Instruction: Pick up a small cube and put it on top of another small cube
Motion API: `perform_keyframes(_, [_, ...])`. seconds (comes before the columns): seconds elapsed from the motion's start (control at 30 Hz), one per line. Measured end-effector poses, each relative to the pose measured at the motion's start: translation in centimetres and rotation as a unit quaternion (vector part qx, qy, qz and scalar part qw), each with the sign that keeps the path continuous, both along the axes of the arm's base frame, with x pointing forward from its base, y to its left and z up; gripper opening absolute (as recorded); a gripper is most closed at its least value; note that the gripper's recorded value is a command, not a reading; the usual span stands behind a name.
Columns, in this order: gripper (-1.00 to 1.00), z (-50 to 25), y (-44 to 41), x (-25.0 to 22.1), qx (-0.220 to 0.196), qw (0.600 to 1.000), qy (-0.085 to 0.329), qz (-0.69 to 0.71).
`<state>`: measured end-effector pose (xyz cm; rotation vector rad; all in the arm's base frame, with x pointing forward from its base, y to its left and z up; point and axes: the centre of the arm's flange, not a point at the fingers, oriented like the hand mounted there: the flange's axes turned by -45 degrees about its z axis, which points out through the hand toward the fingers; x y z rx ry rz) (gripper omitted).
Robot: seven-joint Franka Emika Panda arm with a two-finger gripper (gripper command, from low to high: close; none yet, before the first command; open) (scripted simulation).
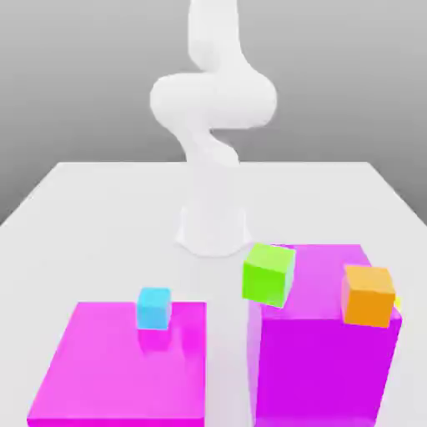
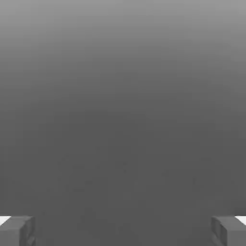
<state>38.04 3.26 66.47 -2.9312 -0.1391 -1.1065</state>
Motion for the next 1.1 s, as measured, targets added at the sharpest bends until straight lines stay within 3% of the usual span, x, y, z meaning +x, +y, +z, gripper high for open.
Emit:
perform_keyframes(0.17, [0.0,-10.3,7.5,4.2,-0.043,0.991,0.076,0.102])
perform_keyframes(0.33, [0.0,-21.0,14.9,4.5,-0.085,0.964,0.145,0.204])
perform_keyframes(0.53, [0.0,-33.8,22.4,0.2,-0.136,0.909,0.22,0.327])
perform_keyframes(0.73, [0.0,-45.3,27.2,-8.5,-0.185,0.826,0.286,0.448])
perform_keyframes(0.93, [0.0,-52.4,27.3,-9.6,-0.189,0.815,0.297,0.461])
perform_keyframes(0.97, [-1.0,-53.2,27.3,-9.7,-0.19,0.814,0.297,0.461])
perform_keyframes(1.1, [-1.0,-53.2,27.3,-9.7,-0.19,0.814,0.297,0.461])
